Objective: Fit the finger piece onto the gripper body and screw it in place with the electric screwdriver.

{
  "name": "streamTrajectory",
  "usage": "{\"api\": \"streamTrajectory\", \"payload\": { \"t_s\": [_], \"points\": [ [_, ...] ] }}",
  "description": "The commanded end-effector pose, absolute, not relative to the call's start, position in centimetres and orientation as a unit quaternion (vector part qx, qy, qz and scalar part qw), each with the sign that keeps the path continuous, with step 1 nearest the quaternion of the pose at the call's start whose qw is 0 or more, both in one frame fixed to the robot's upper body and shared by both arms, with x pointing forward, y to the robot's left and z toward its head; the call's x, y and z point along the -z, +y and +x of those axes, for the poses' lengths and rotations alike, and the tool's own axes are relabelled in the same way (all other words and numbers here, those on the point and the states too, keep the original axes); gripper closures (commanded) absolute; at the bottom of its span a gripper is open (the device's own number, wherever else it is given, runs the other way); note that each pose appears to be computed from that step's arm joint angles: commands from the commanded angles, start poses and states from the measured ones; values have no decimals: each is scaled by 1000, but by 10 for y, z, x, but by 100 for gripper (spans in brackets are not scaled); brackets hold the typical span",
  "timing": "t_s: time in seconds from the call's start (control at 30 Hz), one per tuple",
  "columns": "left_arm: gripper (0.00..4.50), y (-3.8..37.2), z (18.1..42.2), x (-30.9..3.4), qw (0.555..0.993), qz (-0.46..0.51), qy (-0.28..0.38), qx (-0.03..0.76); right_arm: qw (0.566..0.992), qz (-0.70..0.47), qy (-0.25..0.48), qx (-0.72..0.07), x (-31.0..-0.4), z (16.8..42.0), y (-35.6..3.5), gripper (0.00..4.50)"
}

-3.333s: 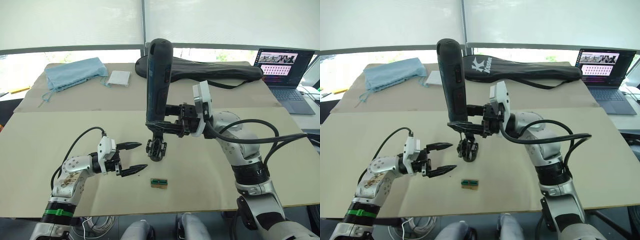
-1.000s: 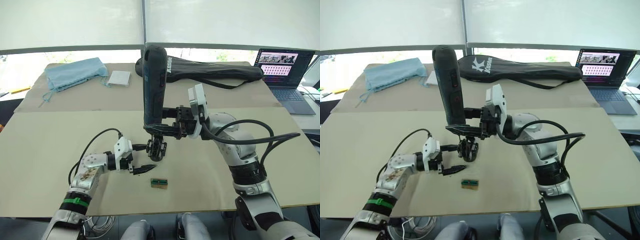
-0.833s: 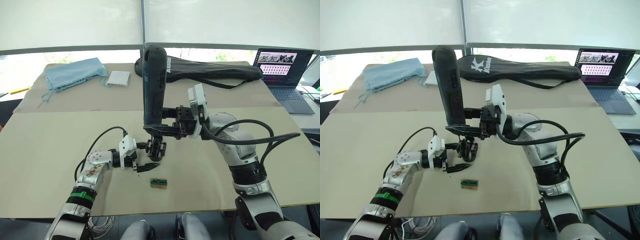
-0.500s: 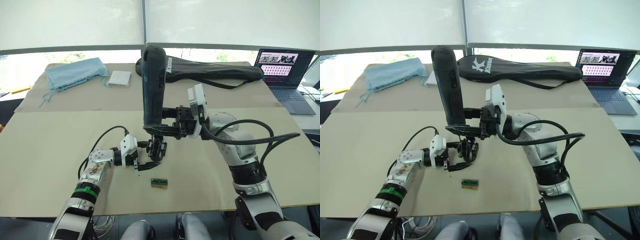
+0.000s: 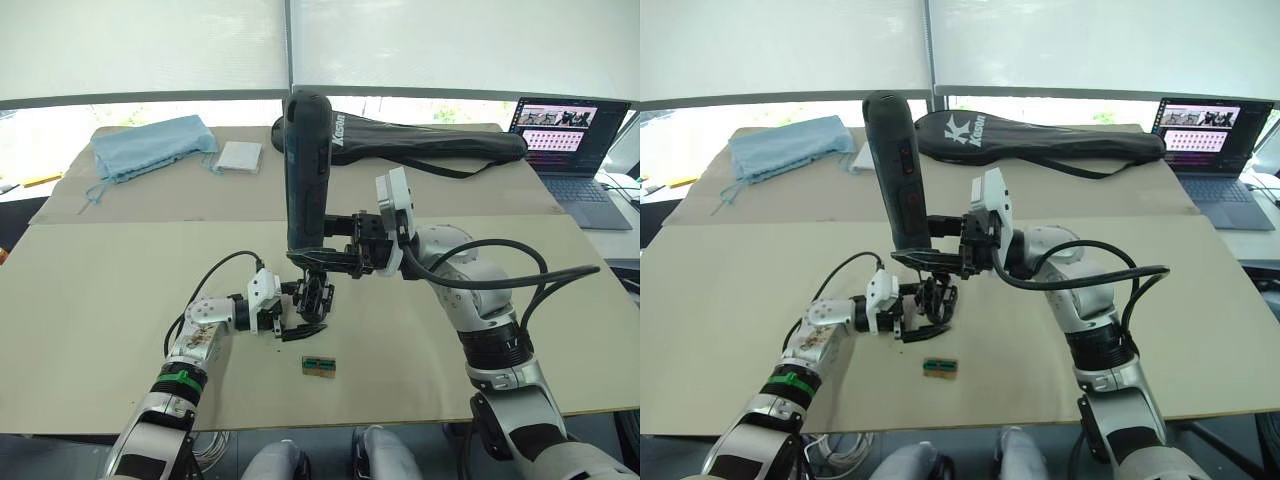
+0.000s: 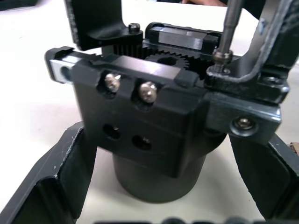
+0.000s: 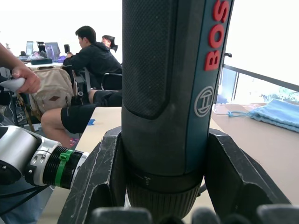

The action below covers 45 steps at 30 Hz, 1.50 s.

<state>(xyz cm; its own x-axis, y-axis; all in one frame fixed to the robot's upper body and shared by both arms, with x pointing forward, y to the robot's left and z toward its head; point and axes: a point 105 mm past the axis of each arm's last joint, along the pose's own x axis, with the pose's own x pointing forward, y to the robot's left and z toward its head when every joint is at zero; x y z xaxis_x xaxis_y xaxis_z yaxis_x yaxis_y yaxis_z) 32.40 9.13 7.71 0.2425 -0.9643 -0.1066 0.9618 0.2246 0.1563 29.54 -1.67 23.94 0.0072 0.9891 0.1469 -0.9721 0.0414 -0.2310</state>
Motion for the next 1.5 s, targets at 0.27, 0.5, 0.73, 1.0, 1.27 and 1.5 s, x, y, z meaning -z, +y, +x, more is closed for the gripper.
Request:
{"api": "streamTrajectory", "payload": {
  "t_s": [0.27,0.5,0.73,1.0,1.27,1.5],
  "points": [
    [206,86,322,-76,772,121,-1,625,703,-46,-152,-693,-244,291,-15,259],
    [206,85,322,-75,775,119,2,620,712,-53,-141,-686,-236,295,-13,259],
    [206,84,322,-75,780,118,5,615,721,-63,-110,-681,-221,298,-14,259],
    [206,83,323,-76,782,116,7,612,728,-61,-85,-677,-209,299,-15,259],
    [206,85,321,-75,784,114,8,610,743,-60,-55,-665,-196,304,-15,259],
    [206,86,321,-74,787,114,10,606,761,-53,-24,-646,-181,309,-19,259]
  ]
}}
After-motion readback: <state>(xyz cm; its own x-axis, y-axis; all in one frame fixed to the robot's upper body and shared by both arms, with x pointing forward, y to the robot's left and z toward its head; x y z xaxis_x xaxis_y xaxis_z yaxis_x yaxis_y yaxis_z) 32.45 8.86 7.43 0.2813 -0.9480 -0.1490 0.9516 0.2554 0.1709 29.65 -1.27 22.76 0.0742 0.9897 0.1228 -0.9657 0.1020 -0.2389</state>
